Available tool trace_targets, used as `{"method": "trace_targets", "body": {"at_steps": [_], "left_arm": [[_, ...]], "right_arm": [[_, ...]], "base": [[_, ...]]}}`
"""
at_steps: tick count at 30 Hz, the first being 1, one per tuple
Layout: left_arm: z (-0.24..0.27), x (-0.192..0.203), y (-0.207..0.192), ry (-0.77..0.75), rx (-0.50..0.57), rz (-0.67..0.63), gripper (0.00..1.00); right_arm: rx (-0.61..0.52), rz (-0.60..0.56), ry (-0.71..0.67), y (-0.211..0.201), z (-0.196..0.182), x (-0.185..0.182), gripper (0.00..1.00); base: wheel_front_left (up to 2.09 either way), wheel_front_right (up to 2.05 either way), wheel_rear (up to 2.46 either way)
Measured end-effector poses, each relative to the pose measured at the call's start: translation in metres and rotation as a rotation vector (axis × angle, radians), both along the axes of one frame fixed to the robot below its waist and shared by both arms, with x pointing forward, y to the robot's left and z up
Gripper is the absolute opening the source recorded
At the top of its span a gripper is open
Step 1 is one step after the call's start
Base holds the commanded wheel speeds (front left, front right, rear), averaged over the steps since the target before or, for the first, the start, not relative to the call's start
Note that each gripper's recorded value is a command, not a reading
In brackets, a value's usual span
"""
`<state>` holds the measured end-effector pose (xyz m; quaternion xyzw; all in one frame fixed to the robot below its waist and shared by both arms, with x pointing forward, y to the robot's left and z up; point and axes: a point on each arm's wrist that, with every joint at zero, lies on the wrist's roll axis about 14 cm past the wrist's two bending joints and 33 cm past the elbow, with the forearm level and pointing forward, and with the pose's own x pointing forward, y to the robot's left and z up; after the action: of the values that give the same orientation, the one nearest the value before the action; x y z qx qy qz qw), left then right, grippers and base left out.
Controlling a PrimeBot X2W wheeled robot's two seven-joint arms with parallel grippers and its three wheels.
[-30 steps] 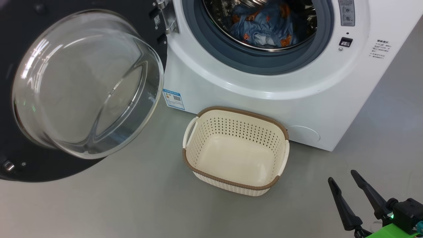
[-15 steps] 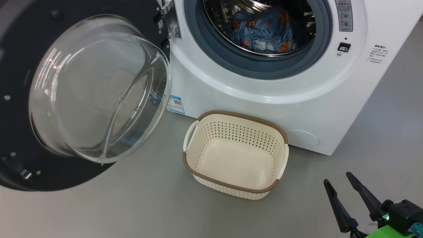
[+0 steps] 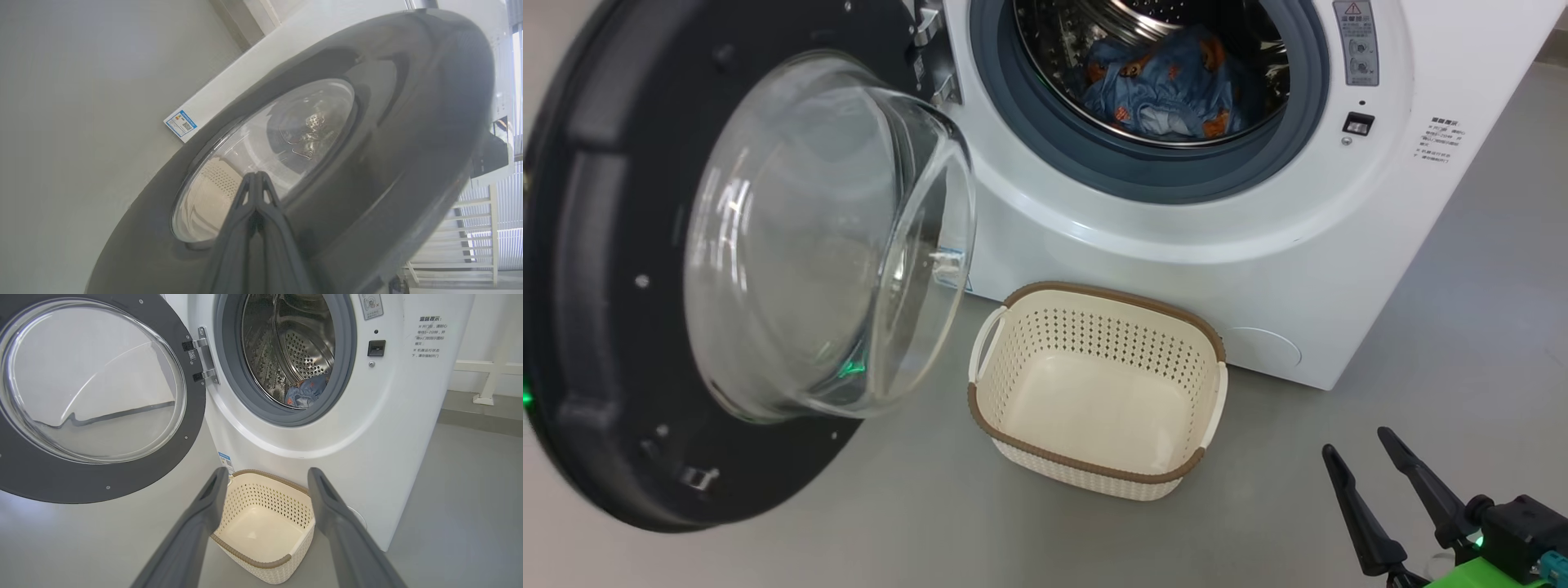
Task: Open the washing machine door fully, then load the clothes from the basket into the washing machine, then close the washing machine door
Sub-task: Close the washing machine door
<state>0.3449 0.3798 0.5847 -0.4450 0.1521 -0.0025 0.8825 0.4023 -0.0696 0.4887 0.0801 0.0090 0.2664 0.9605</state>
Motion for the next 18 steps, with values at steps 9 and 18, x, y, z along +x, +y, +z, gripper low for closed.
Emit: {"method": "trace_targets", "body": {"at_steps": [9, 18], "left_arm": [[0.011, -0.004, -0.067, -0.019, 0.033, -0.271, 0.00], [0.022, 0.003, -0.151, -0.075, 0.060, -0.546, 0.00]], "right_arm": [[0.014, -0.035, -0.012, -0.007, 0.006, -0.001, 1.00], [0.015, -0.089, 0.001, -0.025, 0.003, -0.009, 1.00]], "base": [[0.00, 0.00, 0.00], [0.00, 0.00, 0.00]]}}
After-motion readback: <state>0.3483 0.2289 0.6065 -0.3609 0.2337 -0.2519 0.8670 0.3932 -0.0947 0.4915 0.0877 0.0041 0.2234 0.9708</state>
